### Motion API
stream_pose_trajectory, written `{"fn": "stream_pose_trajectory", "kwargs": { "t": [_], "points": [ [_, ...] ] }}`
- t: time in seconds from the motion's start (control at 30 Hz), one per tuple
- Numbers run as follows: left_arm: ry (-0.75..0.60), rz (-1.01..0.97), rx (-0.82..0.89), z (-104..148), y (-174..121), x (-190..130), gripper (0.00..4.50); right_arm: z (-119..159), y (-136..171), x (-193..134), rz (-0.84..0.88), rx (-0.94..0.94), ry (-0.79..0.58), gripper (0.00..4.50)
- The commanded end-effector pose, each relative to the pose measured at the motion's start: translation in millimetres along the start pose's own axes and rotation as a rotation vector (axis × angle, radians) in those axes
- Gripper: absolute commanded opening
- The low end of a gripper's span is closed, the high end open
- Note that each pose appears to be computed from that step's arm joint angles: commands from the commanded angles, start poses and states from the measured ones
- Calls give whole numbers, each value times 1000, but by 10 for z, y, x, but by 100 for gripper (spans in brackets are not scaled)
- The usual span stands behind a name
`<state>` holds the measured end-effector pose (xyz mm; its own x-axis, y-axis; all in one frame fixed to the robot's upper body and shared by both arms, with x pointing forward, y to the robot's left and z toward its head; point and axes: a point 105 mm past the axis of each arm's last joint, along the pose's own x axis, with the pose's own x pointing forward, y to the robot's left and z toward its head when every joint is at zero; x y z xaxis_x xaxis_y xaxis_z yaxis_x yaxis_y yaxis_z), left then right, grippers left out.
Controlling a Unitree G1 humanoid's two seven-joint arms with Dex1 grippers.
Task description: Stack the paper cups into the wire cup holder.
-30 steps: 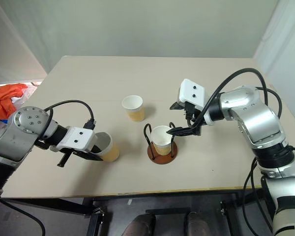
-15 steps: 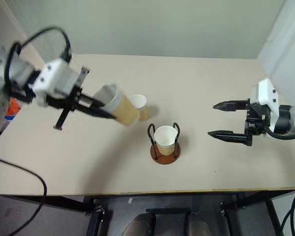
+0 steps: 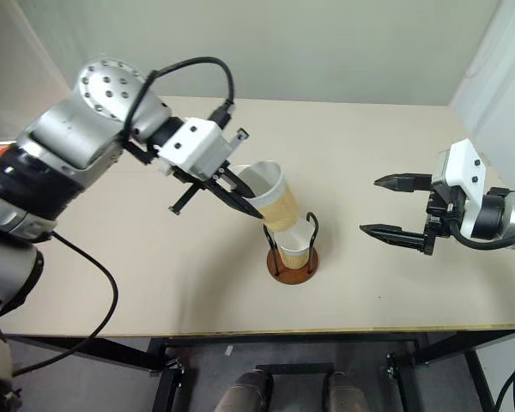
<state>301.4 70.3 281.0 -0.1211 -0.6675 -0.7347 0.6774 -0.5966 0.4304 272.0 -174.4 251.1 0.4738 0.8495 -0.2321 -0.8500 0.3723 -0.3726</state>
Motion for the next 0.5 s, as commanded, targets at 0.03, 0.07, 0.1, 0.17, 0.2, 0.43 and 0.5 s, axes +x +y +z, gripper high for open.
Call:
{"fn": "stream_pose_trajectory", "kwargs": {
  "t": [0.03, 0.07, 0.1, 0.17, 0.2, 0.43, 0.5],
  "points": [
    [10, -44, 86, 113, 18, -35, 4, 123, 18, -85, -44, -48, -13, 436],
    [24, -56, 91, 85, 14, -13, 4, 124, 27, -93, -50, -46, -14, 436],
    [43, -65, 98, 50, 12, 5, 4, 126, 34, -99, -55, -44, -15, 436],
    [66, -79, 108, -8, 11, 46, 4, 125, 51, -113, -65, -40, -13, 436],
    [69, -89, 111, -27, -5, 66, 4, 124, 57, -122, -71, -36, -12, 436],
    [52, -107, 123, -28, 33, 181, 4, 115, 80, -161, -102, -27, 1, 436],
    [39, -109, 113, -12, 46, 203, 4, 118, 74, -164, -109, -27, 2, 436]
  ]
}}
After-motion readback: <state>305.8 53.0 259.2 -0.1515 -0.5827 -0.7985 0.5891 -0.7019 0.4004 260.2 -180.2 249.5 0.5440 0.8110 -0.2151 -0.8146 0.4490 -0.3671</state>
